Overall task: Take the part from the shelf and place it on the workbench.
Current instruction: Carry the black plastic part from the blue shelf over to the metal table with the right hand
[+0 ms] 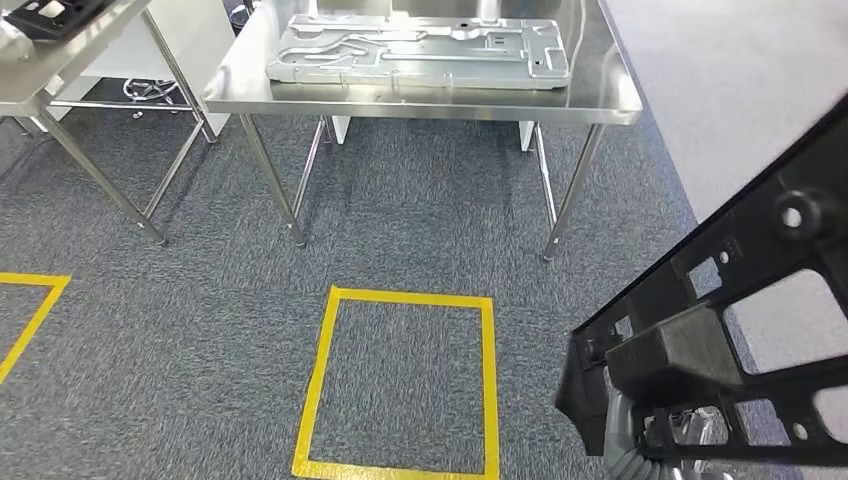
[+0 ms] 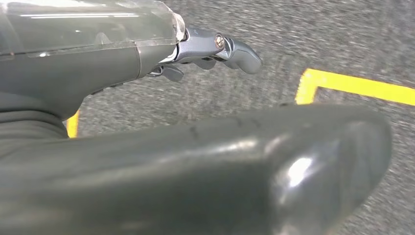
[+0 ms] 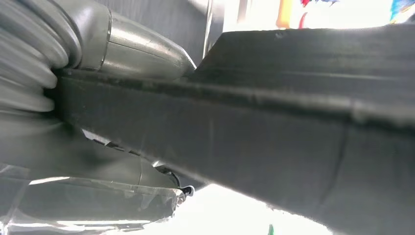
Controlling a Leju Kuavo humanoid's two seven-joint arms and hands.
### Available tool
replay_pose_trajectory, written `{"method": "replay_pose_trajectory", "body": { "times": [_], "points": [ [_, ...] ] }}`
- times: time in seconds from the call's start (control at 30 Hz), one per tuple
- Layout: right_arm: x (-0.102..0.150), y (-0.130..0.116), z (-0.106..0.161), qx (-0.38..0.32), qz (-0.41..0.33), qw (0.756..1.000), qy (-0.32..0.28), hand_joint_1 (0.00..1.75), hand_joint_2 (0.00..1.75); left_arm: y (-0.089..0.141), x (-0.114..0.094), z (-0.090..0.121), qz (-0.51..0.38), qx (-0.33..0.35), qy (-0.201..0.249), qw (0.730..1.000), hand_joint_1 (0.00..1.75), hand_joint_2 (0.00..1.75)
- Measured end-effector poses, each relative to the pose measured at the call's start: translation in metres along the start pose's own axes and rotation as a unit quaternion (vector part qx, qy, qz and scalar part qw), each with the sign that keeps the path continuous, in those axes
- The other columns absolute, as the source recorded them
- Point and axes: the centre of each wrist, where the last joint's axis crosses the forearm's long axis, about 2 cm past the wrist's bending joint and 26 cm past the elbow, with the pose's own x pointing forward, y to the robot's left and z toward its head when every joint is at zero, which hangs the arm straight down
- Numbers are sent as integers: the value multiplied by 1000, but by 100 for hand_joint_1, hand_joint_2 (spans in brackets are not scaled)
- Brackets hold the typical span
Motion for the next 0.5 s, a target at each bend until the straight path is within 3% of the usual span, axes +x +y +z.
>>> {"method": "replay_pose_trajectory", "body": {
  "times": [0.13,0.3,0.37,0.5],
  "points": [
    [0,-7,-17,-35,149,988,-9,175,175,2,0,0,-11,-7,5,1000,0,0],
    [2,-13,-45,-101,312,942,-68,175,175,-1,3,-2,-22,-18,5,1000,0,0],
    [2,-16,-55,-111,399,905,-97,175,175,-2,2,-2,-28,-23,8,999,0,0],
    [-3,-33,-87,-111,543,807,-204,175,175,-4,3,-2,-36,-32,8,999,0,0]
  ]
}}
